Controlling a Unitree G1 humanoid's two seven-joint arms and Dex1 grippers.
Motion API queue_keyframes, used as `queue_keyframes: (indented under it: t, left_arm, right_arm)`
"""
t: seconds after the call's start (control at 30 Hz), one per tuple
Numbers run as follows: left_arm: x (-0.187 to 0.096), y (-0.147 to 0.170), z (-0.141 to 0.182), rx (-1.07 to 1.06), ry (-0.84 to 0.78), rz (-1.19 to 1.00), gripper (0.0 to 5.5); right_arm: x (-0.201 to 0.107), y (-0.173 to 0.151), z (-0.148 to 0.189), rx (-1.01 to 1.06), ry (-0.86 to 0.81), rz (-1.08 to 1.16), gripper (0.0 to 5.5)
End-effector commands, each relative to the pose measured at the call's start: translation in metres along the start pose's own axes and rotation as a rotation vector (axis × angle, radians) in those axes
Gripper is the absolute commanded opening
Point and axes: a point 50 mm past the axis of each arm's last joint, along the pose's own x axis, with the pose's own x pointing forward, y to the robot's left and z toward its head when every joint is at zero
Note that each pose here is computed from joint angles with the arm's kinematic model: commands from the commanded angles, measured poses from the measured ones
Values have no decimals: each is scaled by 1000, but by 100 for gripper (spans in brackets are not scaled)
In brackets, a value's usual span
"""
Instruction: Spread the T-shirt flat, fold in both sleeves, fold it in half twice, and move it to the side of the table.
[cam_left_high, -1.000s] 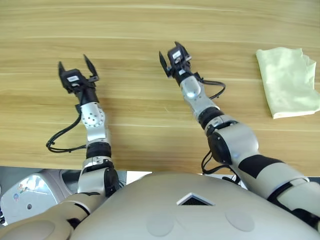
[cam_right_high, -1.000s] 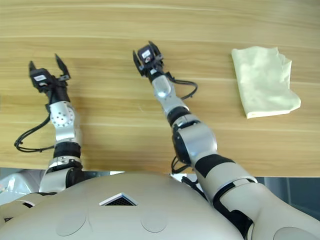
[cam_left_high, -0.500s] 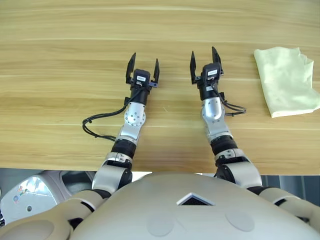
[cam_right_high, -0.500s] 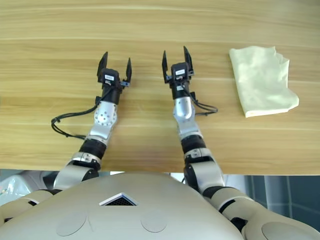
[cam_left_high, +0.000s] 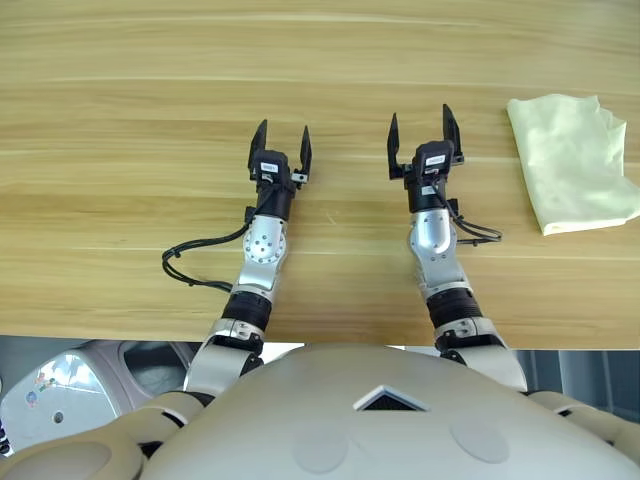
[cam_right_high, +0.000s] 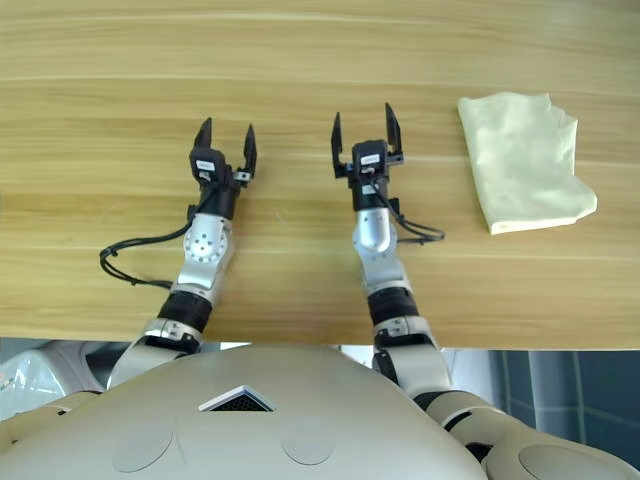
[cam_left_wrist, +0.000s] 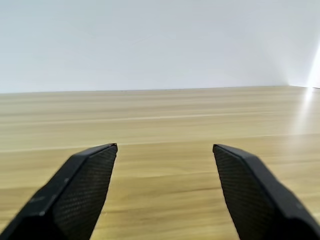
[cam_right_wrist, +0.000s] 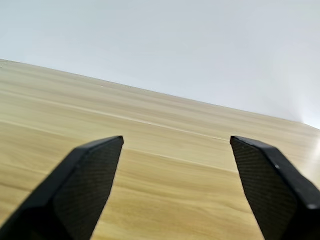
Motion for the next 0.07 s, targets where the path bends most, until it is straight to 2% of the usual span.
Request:
queue_keyframes:
  t: [0.03, 0.07]
  left_arm:
    - [10, -12, 2, -61, -2, -27, 387]
    - [11, -11, 3, -60, -6, -20, 405]
  right_arm:
    - [2, 1, -6, -2, 32, -6, 399]
    - [3, 1, -6, -4, 34, -6, 399]
